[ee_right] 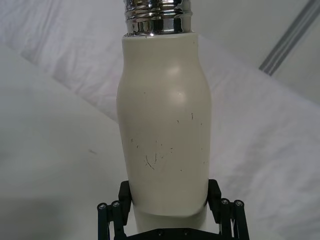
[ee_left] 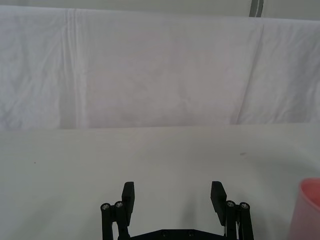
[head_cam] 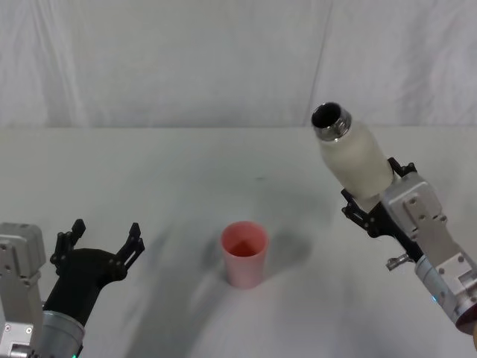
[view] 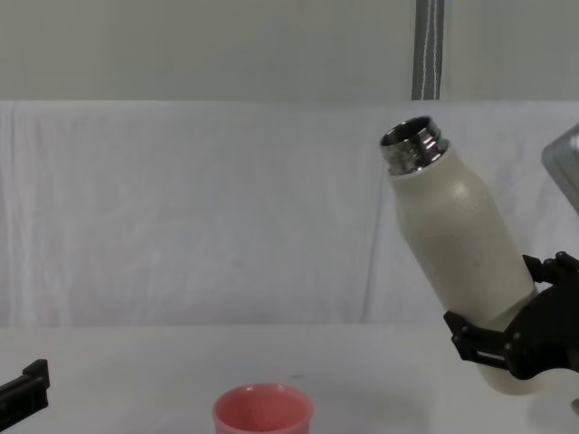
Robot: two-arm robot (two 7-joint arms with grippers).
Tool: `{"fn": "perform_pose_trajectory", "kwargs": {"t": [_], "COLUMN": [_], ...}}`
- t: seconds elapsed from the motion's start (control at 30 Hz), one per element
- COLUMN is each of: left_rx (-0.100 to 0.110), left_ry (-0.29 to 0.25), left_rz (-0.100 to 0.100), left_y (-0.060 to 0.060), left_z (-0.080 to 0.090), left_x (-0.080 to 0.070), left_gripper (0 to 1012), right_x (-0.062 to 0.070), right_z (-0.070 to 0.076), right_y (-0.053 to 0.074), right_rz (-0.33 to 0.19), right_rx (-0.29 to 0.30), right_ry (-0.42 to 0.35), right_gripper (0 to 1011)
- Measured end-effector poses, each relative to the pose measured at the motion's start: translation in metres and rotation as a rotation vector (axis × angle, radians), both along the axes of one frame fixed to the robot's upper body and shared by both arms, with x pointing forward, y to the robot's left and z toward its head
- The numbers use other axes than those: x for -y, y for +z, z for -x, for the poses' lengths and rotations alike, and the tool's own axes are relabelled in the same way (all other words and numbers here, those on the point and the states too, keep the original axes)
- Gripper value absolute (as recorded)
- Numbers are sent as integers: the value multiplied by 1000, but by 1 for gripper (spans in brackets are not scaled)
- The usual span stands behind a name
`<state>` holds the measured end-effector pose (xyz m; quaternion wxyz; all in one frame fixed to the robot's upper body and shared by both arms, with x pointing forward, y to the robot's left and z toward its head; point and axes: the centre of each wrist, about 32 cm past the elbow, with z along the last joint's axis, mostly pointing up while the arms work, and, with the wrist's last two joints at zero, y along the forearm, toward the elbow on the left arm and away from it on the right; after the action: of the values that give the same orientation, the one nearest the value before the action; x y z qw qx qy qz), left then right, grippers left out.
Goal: Grasp the thermos with one hand and pour water into the cup lid.
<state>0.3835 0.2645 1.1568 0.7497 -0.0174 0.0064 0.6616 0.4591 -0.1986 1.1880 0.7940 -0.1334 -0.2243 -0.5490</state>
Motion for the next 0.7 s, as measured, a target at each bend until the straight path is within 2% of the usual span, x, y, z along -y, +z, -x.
{"fn": "perform_pose_trajectory", "kwargs": {"t": [0.47,0.67,0.7], "left_rx": [0,0,0], "left_ry": [0,0,0], "left_rz": [0,0,0], "left_y": [0,0,0], "left_z": [0,0,0], "left_x": [0,0,0], "left_gripper": [1001,1001,1001], "right_x": [-7,-10,-11], "right_z": [16,20,21], "right_y": [-6,-10,-11], "right_rz": [124,216,249], "right_rx": [68,82,88], "right_ry": [38,42,39], "right_gripper": [948,948,948]}}
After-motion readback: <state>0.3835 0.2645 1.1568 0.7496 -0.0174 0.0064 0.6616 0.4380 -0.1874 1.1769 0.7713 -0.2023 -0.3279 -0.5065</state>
